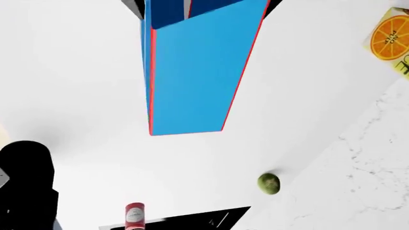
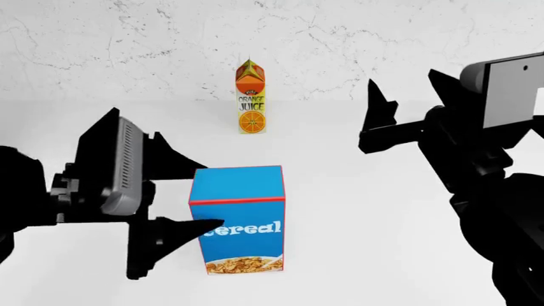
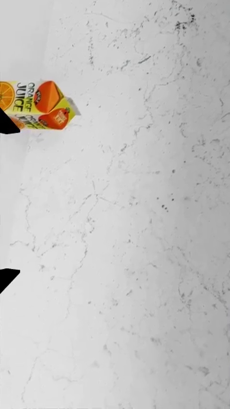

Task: Pick the cereal and jam from the counter and place them in the cabinets closest to them.

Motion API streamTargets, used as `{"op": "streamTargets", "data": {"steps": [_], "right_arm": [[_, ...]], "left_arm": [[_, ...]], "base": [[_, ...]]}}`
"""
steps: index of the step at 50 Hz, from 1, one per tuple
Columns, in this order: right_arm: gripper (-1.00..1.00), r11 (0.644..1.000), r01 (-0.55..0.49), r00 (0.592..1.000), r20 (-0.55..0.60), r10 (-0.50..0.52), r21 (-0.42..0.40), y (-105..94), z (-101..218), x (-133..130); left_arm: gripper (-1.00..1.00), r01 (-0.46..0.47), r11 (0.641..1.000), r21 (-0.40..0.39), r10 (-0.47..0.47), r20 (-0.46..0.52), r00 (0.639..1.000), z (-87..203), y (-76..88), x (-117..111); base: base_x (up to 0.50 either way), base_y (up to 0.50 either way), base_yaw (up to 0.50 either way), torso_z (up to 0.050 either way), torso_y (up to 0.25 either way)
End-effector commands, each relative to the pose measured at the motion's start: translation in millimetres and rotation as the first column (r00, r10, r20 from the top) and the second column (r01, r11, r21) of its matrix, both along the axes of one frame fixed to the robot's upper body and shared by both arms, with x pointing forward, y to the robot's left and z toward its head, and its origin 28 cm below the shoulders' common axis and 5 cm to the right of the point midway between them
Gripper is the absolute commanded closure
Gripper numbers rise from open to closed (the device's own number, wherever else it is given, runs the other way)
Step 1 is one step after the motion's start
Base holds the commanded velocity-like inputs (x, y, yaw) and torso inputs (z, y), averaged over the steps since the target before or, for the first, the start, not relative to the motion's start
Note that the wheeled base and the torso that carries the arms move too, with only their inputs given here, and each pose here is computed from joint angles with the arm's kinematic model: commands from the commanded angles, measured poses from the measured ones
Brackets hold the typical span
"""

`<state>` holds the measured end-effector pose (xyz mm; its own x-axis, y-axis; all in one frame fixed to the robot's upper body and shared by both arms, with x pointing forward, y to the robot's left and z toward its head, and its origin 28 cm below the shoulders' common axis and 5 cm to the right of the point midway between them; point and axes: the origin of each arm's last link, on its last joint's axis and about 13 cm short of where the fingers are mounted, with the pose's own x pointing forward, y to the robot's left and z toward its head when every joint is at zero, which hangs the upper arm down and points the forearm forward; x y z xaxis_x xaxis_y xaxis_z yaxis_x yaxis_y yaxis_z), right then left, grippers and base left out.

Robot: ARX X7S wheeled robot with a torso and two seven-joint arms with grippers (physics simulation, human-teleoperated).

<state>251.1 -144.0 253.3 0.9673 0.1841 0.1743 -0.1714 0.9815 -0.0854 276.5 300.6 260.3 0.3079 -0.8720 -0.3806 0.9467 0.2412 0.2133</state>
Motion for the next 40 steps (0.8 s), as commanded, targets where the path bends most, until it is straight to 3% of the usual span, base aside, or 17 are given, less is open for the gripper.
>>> {"op": "streamTargets", "data": {"steps": [1,7,11,21,28,34,40], "right_arm": [[-1.00,1.000,0.008,1.000,-0.005,-0.008,-0.001,-2.3,-2,-1],[-1.00,1.000,0.015,1.000,-0.005,-0.015,-0.001,-3.8,-2,-2],[-1.00,1.000,0.016,1.000,-0.002,-0.016,-0.001,-4.0,0,-3],[-1.00,1.000,0.024,1.000,0.004,-0.024,-0.002,-5.0,4,-6],[-1.00,1.000,0.028,1.000,0.012,-0.028,-0.001,-5.1,7,-8],[-1.00,0.999,0.035,0.999,0.018,-0.035,0.001,-6.0,9,-10],[-1.00,0.999,0.034,0.999,0.023,-0.034,0.001,-5.1,9,-11]], "left_arm": [[1.00,-0.049,0.998,0.041,0.049,0.004,0.999,-2,-2.0,4],[1.00,-0.132,0.991,-0.019,0.134,0.081,0.988,12,-0.8,-1],[1.00,-0.213,0.968,-0.131,0.226,0.100,0.969,27,1.5,-8],[1.00,-0.183,0.940,-0.289,0.235,0.156,0.959,64,4.3,-50],[1.00,-0.217,0.898,-0.384,0.307,0.191,0.932,86,7.4,-64],[1.00,-0.296,0.812,-0.502,0.440,0.196,0.876,106,14.3,-75],[1.00,-0.301,0.748,-0.592,0.507,0.217,0.834,125,18.4,-89]], "base": [[0.00,0.00,0.00,0.000,0.000],[0.00,0.00,0.00,0.000,0.000],[0.00,0.00,0.00,0.000,0.000],[0.00,0.00,0.00,0.000,0.000],[0.00,0.00,0.00,0.000,0.000],[0.00,0.00,0.00,0.000,0.000],[0.00,0.00,0.00,0.000,0.000]]}}
